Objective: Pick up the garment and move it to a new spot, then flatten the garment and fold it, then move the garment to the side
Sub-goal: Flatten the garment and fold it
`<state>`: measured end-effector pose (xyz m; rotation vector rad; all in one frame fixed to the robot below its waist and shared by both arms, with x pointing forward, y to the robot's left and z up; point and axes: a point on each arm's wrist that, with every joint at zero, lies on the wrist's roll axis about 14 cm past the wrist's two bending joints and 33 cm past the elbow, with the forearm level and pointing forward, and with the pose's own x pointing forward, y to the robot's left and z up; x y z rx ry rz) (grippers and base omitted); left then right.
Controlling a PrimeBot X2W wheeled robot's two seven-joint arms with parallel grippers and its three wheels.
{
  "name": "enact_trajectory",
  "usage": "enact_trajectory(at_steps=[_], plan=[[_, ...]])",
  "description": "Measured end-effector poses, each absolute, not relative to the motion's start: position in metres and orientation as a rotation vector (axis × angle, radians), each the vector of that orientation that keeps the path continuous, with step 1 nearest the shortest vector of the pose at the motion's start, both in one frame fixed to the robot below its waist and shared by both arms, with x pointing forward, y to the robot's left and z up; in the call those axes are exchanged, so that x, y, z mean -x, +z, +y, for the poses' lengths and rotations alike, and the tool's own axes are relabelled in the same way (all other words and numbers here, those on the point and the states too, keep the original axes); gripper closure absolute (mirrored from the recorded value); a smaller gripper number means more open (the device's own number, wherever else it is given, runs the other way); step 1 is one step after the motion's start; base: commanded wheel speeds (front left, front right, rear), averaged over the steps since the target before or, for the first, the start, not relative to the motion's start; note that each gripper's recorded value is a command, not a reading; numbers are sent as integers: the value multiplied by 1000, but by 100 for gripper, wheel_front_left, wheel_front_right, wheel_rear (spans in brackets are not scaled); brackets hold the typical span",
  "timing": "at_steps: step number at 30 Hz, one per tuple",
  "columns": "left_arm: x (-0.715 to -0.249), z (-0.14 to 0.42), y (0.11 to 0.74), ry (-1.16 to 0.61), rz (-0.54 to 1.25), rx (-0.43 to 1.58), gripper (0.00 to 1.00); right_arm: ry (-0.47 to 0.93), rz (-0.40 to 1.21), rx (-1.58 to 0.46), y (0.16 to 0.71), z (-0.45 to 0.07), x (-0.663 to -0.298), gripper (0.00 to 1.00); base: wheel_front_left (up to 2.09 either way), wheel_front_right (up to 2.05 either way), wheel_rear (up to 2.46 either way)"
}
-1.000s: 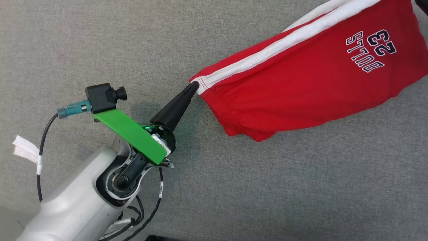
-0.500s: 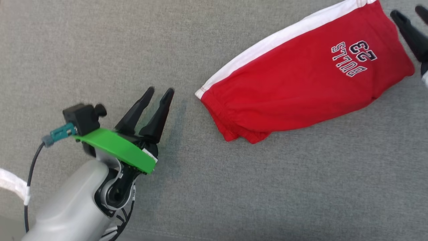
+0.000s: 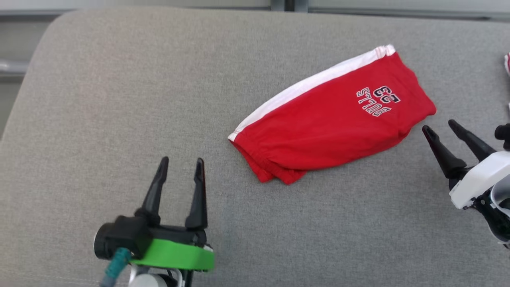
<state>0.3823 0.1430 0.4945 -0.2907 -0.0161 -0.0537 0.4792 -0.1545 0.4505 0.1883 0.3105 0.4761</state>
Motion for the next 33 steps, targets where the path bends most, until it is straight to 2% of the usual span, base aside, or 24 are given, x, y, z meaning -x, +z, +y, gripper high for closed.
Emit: enact_trajectory(at_steps=[4, 11, 16, 21, 24, 32, 33], plan=[[-369, 131, 510, -88, -72, 181, 0, 446, 291, -164, 457, -159, -481, 0, 0, 0, 0], [-355, 121, 518, -106, -96, 135, 0, 403, 312, -100, 468, -161, -523, 0, 0, 0, 0], [-355, 117, 509, -113, -65, 130, 0, 375, 432, -56, 450, -163, -554, 0, 0, 0, 0], [-360, 121, 501, -86, -36, 137, 0, 381, 580, -31, 422, -157, -568, 0, 0, 0, 0], [-364, 122, 497, -74, -24, 139, 0, 393, 612, -21, 412, -151, -577, 0, 0, 0, 0], [-368, 124, 485, -57, 14, 137, 0, 428, 741, -6, 375, -134, -574, 0, 0, 0, 0], [-368, 124, 485, -56, 17, 136, 0, 432, 750, -4, 373, -133, -573, 8, 0, 0, 0]])
